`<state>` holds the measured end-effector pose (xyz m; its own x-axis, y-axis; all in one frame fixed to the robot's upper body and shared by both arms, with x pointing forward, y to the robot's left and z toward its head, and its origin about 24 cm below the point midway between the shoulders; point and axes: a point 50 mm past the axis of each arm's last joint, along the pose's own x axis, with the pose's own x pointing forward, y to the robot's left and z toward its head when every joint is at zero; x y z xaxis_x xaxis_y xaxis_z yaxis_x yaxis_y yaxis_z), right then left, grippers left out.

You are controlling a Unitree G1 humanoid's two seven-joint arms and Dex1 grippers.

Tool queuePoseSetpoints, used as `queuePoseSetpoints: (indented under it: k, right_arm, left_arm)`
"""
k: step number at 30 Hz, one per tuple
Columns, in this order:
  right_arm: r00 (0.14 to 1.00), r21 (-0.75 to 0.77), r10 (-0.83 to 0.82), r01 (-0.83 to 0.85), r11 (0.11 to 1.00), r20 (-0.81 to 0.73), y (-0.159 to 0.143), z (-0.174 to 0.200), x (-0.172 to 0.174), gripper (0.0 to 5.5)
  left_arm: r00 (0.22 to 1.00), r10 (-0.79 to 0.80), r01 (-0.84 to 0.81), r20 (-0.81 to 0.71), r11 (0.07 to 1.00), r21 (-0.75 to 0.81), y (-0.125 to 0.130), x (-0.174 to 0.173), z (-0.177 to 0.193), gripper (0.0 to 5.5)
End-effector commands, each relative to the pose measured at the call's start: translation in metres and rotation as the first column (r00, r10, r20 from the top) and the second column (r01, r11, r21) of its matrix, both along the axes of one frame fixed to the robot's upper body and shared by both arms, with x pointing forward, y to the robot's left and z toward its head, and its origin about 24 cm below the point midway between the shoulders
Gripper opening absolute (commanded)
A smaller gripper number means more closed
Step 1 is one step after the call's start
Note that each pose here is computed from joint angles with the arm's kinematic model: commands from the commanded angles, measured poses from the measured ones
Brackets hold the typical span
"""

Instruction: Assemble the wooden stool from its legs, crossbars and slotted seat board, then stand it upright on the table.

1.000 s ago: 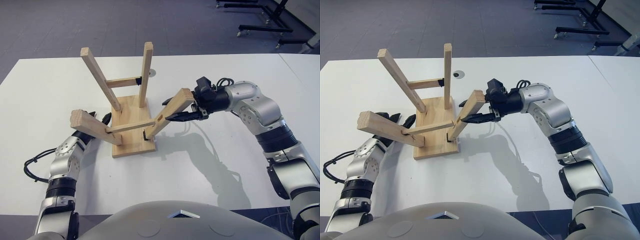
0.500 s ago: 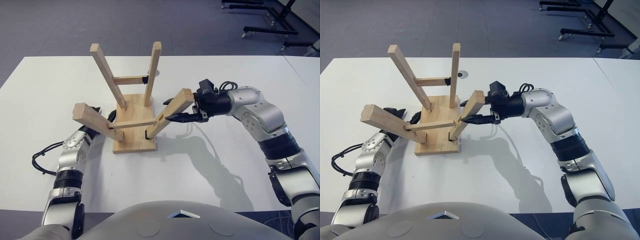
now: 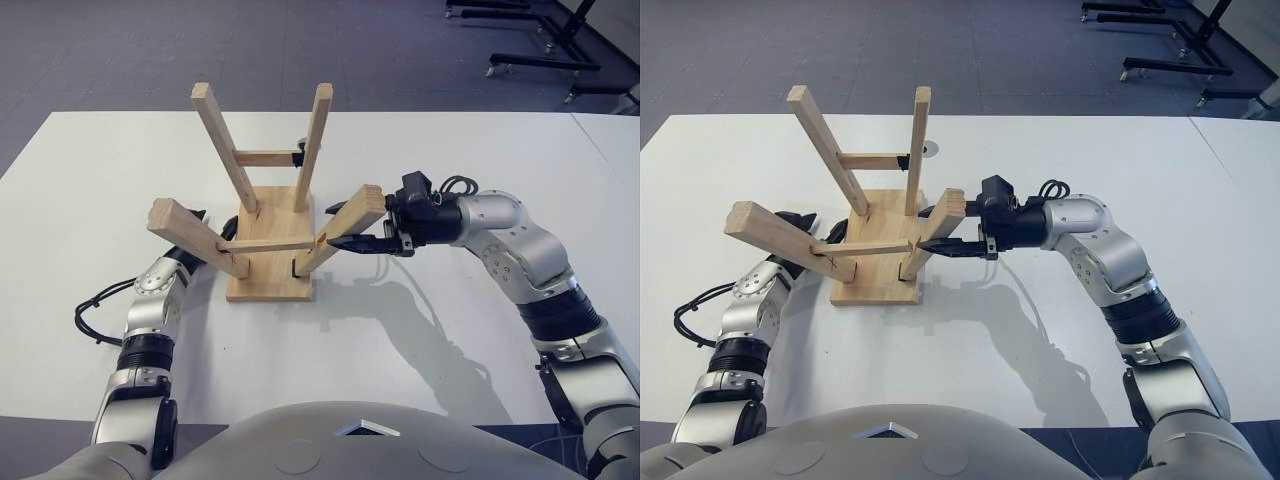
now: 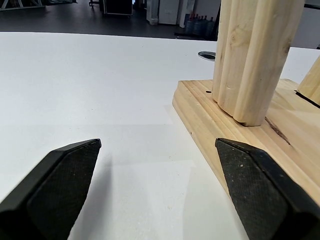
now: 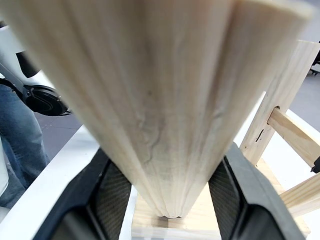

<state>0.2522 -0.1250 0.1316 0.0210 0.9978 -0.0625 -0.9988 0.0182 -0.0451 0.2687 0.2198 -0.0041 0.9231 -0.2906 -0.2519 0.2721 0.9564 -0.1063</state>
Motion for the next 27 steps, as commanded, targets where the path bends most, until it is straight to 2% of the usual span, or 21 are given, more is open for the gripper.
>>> queuePoseSetpoints:
  k: [1,14,27]
  right_arm:
    - [0.981,-0.259,-0.060,0.011,0.966,-0.182,-0.004,-0.060,-0.018,2.05]
    - [0.987,-0.286,-0.039,-0.008,0.958,-0.158,0.007,-0.058,-0.015,2.05]
    - [0.977,-0.335,-0.043,-0.031,0.942,-0.210,0.011,-0.065,-0.008,2.05]
  left_arm:
    - [0.986,-0.155,0.151,-0.062,0.987,-0.052,-0.046,-0.001,-0.017,4.21]
    - [0.987,-0.153,0.150,-0.058,0.987,-0.051,-0.046,0.000,-0.019,4.21]
    - [0.987,-0.152,0.149,-0.048,0.988,-0.048,-0.047,0.002,-0.019,4.21]
